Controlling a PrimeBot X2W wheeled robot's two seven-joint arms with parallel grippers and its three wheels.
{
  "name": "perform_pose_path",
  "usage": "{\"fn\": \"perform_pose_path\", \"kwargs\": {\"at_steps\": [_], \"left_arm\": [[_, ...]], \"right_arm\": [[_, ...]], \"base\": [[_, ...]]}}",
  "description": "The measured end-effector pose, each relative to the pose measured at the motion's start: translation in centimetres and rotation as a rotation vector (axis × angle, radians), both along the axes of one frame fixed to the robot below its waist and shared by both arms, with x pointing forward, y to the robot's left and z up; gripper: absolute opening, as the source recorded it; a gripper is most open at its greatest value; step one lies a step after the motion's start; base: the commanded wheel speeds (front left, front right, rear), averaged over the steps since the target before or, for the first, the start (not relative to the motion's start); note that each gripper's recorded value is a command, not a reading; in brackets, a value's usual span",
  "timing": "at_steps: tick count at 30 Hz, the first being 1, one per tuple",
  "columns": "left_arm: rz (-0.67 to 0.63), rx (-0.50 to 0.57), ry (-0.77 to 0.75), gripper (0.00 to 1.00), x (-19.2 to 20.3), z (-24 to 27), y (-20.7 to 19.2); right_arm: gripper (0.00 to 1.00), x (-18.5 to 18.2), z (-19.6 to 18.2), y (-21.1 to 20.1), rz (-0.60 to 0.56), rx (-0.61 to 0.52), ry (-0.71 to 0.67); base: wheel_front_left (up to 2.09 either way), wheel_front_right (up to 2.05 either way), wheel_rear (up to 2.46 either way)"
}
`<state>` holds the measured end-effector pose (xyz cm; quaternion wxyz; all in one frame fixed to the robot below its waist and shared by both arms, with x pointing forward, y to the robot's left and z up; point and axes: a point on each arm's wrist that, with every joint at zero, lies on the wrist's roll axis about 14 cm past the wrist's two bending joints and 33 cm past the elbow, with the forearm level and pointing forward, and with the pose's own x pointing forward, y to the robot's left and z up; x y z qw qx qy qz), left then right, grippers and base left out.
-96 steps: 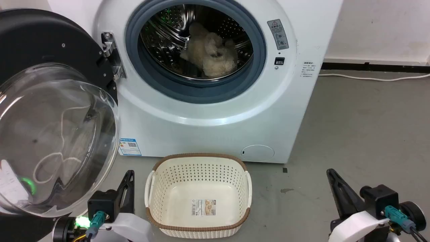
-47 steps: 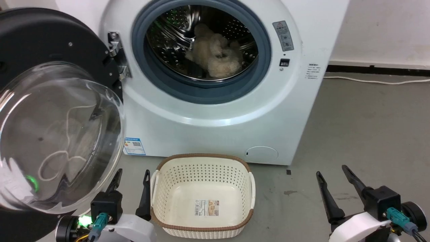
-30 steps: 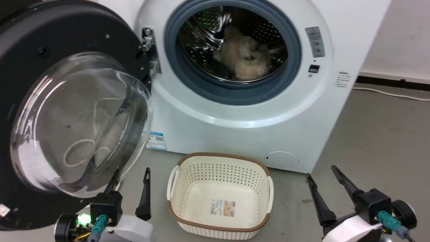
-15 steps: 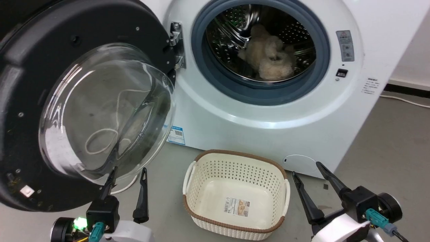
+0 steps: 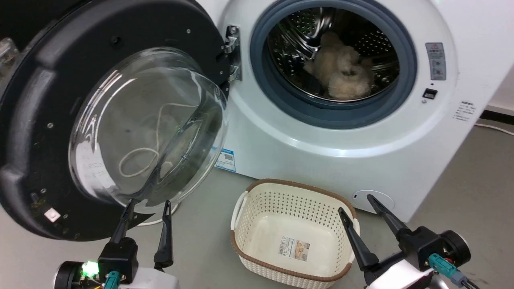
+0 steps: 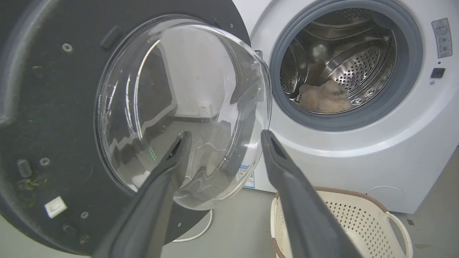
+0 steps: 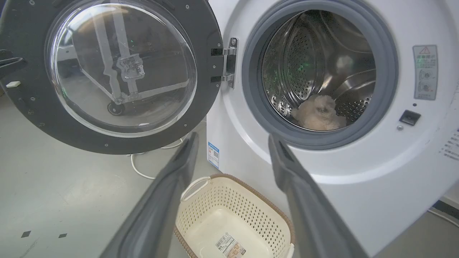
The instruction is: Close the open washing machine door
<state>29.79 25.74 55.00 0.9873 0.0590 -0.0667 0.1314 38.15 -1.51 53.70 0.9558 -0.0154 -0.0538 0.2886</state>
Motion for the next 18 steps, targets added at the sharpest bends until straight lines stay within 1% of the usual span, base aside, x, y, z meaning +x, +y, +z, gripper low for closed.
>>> {"fn": "perform_pose_path", "kwargs": {"at_steps": [18], "left_arm": [[0.101,0.006,-0.030,1.00,-2.6,0.3,2.2]], "right_arm": [[1.00,-0.9,-0.2,3.9,0.134,0.021,-0.004]], "base": [[0.00,0.00,0.00]]}}
